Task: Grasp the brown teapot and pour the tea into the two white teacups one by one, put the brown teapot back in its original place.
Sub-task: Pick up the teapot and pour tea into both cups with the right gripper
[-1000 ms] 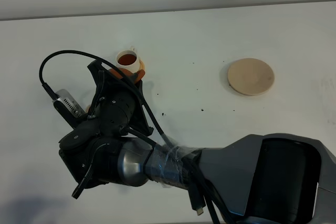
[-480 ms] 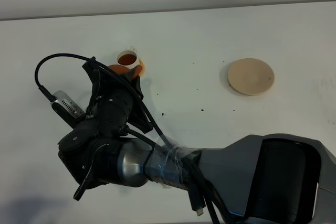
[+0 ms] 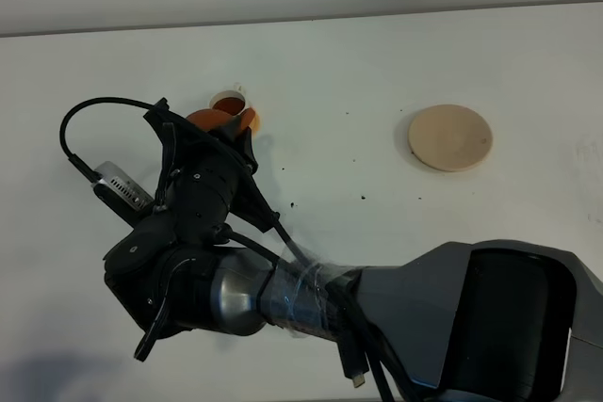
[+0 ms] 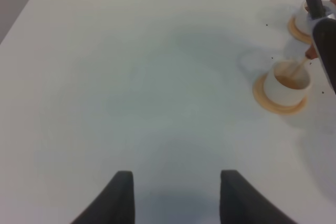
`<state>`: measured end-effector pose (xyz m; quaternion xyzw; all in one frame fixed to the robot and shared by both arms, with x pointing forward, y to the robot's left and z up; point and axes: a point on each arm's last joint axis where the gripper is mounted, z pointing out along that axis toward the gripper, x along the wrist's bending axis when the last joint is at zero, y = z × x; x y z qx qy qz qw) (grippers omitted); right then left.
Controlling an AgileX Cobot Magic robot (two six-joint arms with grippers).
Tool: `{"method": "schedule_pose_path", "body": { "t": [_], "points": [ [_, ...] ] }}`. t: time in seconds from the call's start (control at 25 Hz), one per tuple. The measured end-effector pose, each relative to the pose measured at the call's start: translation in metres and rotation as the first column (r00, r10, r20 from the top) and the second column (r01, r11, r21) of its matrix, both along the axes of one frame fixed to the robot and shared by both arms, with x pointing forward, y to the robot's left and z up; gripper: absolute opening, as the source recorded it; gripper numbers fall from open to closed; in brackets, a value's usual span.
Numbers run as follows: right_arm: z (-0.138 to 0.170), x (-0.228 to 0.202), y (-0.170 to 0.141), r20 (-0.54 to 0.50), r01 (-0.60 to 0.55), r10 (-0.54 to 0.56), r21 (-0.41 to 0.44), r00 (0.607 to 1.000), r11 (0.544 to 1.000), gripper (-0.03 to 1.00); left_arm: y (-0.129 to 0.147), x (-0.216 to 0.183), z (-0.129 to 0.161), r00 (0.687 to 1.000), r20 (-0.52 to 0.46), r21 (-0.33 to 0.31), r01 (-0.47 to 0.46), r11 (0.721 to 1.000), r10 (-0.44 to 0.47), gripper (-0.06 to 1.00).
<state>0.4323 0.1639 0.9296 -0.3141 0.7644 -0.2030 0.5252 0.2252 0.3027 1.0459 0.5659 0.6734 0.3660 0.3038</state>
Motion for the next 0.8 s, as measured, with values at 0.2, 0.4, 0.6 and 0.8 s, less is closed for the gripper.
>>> {"method": "schedule_pose_path", "body": {
  "t": [0.2, 0.4, 0.6, 0.8],
  "points": [
    [0.0010, 0.0004, 0.0000, 0.012, -0.004, 0.004, -0.012, 1.000, 1.000, 0.09, 0.0000, 0.0000, 0.0000, 1.000, 0.000, 0.000, 0.000, 1.000, 0.000, 0.38],
    [0.0022, 0.0009, -0.0001, 0.027, -0.012, 0.013, -0.035, 1.000, 0.999, 0.09, 0.0000, 0.0000, 0.0000, 1.000, 0.000, 0.001, 0.001, 1.000, -0.001, 0.38],
    [0.0023, 0.0009, 0.0000, 0.027, -0.016, 0.017, -0.045, 0.999, 0.999, 0.09, 0.0000, 0.0000, 0.0000, 1.000, 0.000, 0.001, 0.001, 1.000, -0.001, 0.38],
    [0.0025, 0.0010, 0.0000, 0.030, -0.021, 0.023, -0.056, 0.999, 0.998, 0.09, 0.0000, 0.0000, 0.0000, 1.000, 0.000, 0.001, 0.001, 1.000, -0.001, 0.38]
  ]
}}
